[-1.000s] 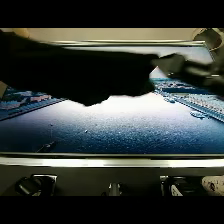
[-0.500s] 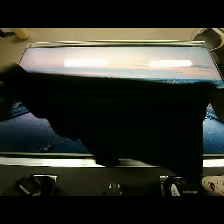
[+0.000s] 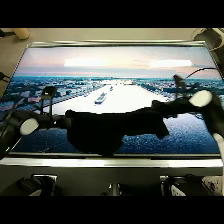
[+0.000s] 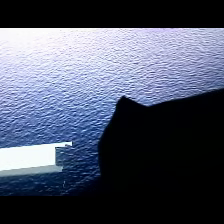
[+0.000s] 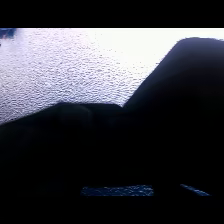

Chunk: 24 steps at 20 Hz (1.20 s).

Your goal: Fold the shirts.

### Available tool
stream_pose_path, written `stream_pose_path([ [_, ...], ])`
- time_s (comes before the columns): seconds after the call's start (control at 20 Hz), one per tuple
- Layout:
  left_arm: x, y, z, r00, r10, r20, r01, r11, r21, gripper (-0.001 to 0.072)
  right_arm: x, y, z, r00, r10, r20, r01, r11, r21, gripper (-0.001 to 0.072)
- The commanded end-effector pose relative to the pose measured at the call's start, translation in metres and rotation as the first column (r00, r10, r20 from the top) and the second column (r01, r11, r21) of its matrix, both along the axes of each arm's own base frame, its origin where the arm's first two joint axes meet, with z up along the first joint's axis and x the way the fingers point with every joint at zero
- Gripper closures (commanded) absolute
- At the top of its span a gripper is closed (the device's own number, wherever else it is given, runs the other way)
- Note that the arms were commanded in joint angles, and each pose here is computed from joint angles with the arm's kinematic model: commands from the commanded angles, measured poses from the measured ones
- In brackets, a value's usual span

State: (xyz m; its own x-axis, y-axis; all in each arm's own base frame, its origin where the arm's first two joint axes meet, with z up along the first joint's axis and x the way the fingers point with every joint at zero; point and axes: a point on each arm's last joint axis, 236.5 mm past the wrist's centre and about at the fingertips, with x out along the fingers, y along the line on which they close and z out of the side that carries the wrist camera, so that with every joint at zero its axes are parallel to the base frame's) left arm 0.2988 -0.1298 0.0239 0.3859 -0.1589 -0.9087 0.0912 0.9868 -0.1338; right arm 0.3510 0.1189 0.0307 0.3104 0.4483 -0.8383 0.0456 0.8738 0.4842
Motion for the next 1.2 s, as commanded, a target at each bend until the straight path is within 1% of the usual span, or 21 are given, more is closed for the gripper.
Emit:
stream_pose_path([
  [0.0, 0.03, 0.02, -0.036, 0.972, 0.163, -0.169, -0.175, 0.983, -0.059, 0.0171, 0.018, 0.031, -0.043, 0.996, -0.015, -0.093, 0.023, 0.995, 0.093, 0.0088],
  [0.05, 0.034, 0.031, -0.029, 0.963, 0.165, -0.215, -0.184, 0.98, -0.071, -0.0011, 0.015, 0.022, -0.037, 0.995, 0.046, -0.084, -0.044, 0.999, 0.031, 0.0075],
  [0.1, 0.035, 0.041, -0.019, 0.964, 0.118, -0.238, -0.14, 0.987, -0.076, -0.0013, 0.009, -0.002, -0.033, 0.99, 0.108, -0.096, -0.118, 0.988, -0.103, 0.0029],
  [0.15, 0.032, 0.056, -0.007, 0.967, 0.072, -0.245, -0.093, 0.993, -0.073, -0.0012, 0.002, -0.037, -0.03, 0.981, 0.14, -0.133, -0.171, 0.951, -0.258, 0.0011],
  [0.2, 0.023, 0.071, -0.002, 0.963, 0.055, -0.263, -0.075, 0.995, -0.066, -0.0012, -0.006, -0.077, -0.026, 0.974, 0.123, -0.19, -0.189, 0.906, -0.378, 0.0011],
  [0.25, 0.01, 0.082, -0.002, 0.953, 0.058, -0.297, -0.081, 0.995, -0.065, -0.0012, -0.015, -0.103, -0.026, 0.969, 0.062, -0.238, -0.156, 0.903, -0.401, 0.0017],
  [0.3, -0.006, 0.086, -0.007, 0.94, 0.064, -0.334, -0.097, 0.992, -0.082, -0.0012, -0.02, -0.117, -0.029, 0.964, -0.028, -0.263, -0.068, 0.935, -0.349, 0.004],
  [0.35, -0.023, 0.083, -0.017, 0.928, 0.073, -0.366, -0.122, 0.986, -0.113, -0.0011, -0.023, -0.122, -0.033, 0.957, -0.082, -0.277, 0.002, 0.961, -0.276, 0.0044],
  [0.45, -0.058, 0.064, -0.049, 0.899, 0.066, -0.434, -0.157, 0.972, -0.176, -0.001, -0.032, -0.123, -0.044, 0.944, -0.121, -0.308, 0.081, 0.987, -0.14, 0.0044],
  [0.55, -0.09, 0.034, -0.084, 0.866, 0.056, -0.498, -0.209, 0.943, -0.258, -0.001, -0.045, -0.123, -0.055, 0.931, -0.112, -0.347, 0.078, 0.991, -0.112, 0.0043],
  [0.65, -0.102, 0.009, -0.109, 0.86, 0.054, -0.507, -0.249, 0.913, -0.324, -0.0009, -0.054, -0.116, -0.065, 0.923, -0.097, -0.372, 0.07, 0.994, -0.087, 0.0036],
  [0.7, -0.102, -0.001, -0.116, 0.865, 0.066, -0.497, -0.267, 0.899, -0.346, -0.0008, -0.057, -0.115, -0.069, 0.92, -0.1, -0.378, 0.072, 0.994, -0.085, 0.0018],
  [0.75, -0.1, -0.008, -0.12, 0.872, 0.071, -0.485, -0.273, 0.893, -0.359, -0.0004, -0.058, -0.115, -0.073, 0.918, -0.103, -0.382, 0.075, 0.993, -0.088, 0.0018],
  [0.9, -0.097, -0.024, -0.127, 0.878, 0.079, -0.473, -0.274, 0.892, -0.36, 0.0012, -0.064, -0.112, -0.081, 0.911, -0.106, -0.399, 0.082, 0.994, -0.077, 0.0018],
  [0.95, -0.094, -0.027, -0.128, 0.884, 0.077, -0.461, -0.266, 0.893, -0.361, 0.0176, -0.067, -0.106, -0.083, 0.908, -0.099, -0.407, 0.083, 0.995, -0.057, 0.0016],
  [1.0, -0.091, -0.028, -0.128, 0.892, 0.081, -0.446, -0.264, 0.893, -0.365, 0.0279, -0.07, -0.101, -0.088, 0.908, -0.084, -0.41, 0.073, 0.996, -0.042, 0.0002],
  [1.05, -0.087, -0.03, -0.127, 0.895, 0.088, -0.437, -0.269, 0.888, -0.372, 0.0353, -0.073, -0.1, -0.095, 0.909, -0.081, -0.409, 0.066, 0.997, -0.05, 0.0002],
  [1.1, -0.085, -0.03, -0.126, 0.897, 0.09, -0.433, -0.271, 0.886, -0.376, 0.0557, -0.072, -0.1, -0.103, 0.914, -0.086, -0.397, 0.065, 0.996, -0.066, 0.0002],
  [1.15, -0.084, -0.031, -0.123, 0.904, 0.073, -0.422, -0.249, 0.89, -0.381, 0.0674, -0.067, -0.097, -0.109, 0.925, -0.086, -0.371, 0.062, 0.995, -0.078, 0.0002],
])
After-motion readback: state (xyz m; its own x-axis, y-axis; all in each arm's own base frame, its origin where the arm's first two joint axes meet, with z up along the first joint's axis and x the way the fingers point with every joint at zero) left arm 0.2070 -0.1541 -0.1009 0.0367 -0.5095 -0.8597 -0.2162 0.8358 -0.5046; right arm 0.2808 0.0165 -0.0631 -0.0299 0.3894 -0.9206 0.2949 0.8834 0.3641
